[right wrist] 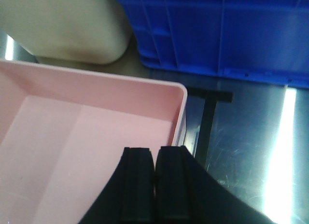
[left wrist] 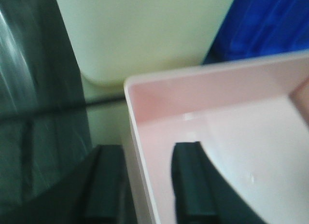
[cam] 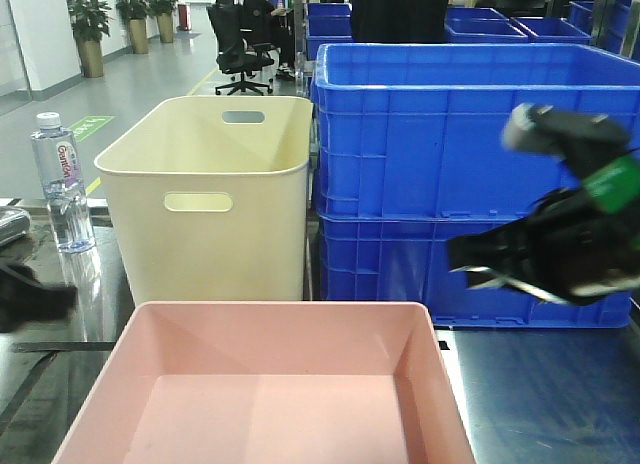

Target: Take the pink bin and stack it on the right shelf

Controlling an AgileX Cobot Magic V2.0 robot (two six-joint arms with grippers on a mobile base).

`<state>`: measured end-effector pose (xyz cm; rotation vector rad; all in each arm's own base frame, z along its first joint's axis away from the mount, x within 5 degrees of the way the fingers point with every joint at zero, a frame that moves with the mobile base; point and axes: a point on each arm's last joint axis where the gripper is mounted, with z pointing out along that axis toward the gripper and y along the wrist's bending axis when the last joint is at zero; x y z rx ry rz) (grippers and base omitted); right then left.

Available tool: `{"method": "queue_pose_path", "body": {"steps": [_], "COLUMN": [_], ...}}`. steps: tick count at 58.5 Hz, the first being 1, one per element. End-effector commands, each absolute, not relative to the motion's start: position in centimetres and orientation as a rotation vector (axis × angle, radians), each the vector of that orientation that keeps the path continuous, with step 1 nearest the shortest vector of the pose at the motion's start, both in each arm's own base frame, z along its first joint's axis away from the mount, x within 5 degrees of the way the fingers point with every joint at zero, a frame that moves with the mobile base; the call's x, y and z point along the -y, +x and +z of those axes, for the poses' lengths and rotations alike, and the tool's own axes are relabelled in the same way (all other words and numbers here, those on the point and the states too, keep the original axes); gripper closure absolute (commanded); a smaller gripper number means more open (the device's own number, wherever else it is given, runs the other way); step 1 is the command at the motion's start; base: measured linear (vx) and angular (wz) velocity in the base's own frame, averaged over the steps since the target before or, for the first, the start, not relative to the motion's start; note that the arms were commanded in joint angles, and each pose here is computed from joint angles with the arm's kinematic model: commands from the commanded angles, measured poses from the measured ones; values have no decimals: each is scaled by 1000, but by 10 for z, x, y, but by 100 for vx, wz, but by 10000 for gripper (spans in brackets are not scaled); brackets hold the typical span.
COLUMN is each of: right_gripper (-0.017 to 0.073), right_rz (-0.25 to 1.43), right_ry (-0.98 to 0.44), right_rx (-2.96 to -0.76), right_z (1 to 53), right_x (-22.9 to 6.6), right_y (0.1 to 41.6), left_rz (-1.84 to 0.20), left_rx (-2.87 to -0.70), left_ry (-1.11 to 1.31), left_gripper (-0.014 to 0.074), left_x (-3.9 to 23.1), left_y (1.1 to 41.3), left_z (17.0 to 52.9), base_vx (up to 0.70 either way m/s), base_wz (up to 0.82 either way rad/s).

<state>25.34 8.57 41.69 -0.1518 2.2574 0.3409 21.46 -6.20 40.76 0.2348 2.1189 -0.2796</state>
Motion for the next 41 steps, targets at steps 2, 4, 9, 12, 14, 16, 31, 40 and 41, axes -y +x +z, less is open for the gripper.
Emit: {"method": "queue_pose_path", "body": {"steps": [2,4,9,12,14,16,31,40,41], "right_gripper": [574,573,573,572,572,572,572,572,572], "right_rz": [328,320,318,322,330,333,331,332,332], "right_ry": [-150,-150,-147,-145,-141,-141,-141,-141,-141], "right_rx": [-2027,-1988,-1910,-1890,-1887,-1903,-1915,-1908,-1908], "right_z": [444,444,444,442,442,441,441,442,442], "right_x": [-73,-70,-66,-64,-64,-63,-63,-63,-63], "right_y": [227,220,209,205,202,200,198,198,198], "left_rz": [-276,-277,-278,-273,-276,-277,-275,-275,-275], "left_rx": [-1844,-1806,-1750,-1746,-1755,-1766,-1794,-1794,-1794], "left_ry": [213,210,205,213,213,214,219,219,219], "left_gripper": [423,475,605,604,603,603,601,601,601], "left_x": [55,53,50,49,49,49,49,49,49], "left_y": [192,186,174,170,169,169,169,169,169], "left_z": [449,455,464,465,464,463,461,461,461], "base_vx": [0,0,0,0,0,0,0,0,0], "base_wz": [0,0,0,0,0,0,0,0,0]}}
